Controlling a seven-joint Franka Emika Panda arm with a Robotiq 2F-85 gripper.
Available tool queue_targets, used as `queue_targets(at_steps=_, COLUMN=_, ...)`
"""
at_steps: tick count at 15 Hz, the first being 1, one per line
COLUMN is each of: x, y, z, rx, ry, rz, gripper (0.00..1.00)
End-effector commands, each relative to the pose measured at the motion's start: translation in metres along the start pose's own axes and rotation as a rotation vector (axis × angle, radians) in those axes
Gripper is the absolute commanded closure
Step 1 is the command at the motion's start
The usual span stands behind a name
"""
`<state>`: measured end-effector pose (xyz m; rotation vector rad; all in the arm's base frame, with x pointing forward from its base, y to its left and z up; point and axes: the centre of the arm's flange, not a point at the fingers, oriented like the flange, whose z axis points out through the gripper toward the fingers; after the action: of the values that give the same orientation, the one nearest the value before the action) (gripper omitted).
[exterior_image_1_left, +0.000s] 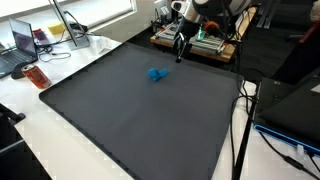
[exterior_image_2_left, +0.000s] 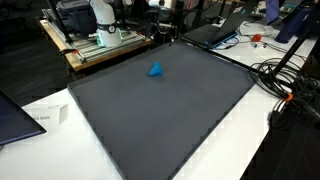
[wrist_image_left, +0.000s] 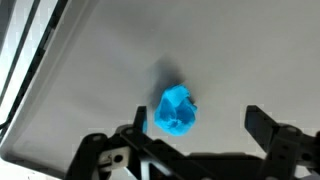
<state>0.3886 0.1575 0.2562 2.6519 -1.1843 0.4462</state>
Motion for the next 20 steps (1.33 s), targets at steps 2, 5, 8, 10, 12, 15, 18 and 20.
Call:
queue_targets(at_steps=2, x=0.030, y=-0.003, z=-0.006, rx=-0.023, ry=-0.087, rz=-0.054, gripper=0.00)
queue_targets(at_steps=5, x=0.043, y=0.001, z=-0.004, rx=-0.027, ry=-0.096, rz=-0.112, gripper=0.00)
queue_targets(at_steps=8, x=0.056, y=0.000, z=0.002, rx=-0.016, ry=-0.092, rz=-0.198, gripper=0.00)
queue_targets(at_steps=10, x=0.066, y=0.000, z=0.007, rx=-0.012, ry=-0.092, rz=-0.255, gripper=0.00)
queue_targets(at_steps=12, x=0.078, y=0.000, z=0.012, rx=-0.010, ry=-0.103, rz=-0.304, gripper=0.00)
queue_targets(at_steps=15, x=0.099, y=-0.002, z=0.023, rx=-0.002, ry=-0.122, rz=-0.389, gripper=0.00)
queue_targets(at_steps=18, x=0.122, y=-0.002, z=0.042, rx=0.001, ry=-0.167, rz=-0.452, gripper=0.00)
queue_targets(at_steps=20, x=0.133, y=-0.001, z=0.054, rx=0.008, ry=-0.209, rz=-0.488, gripper=0.00)
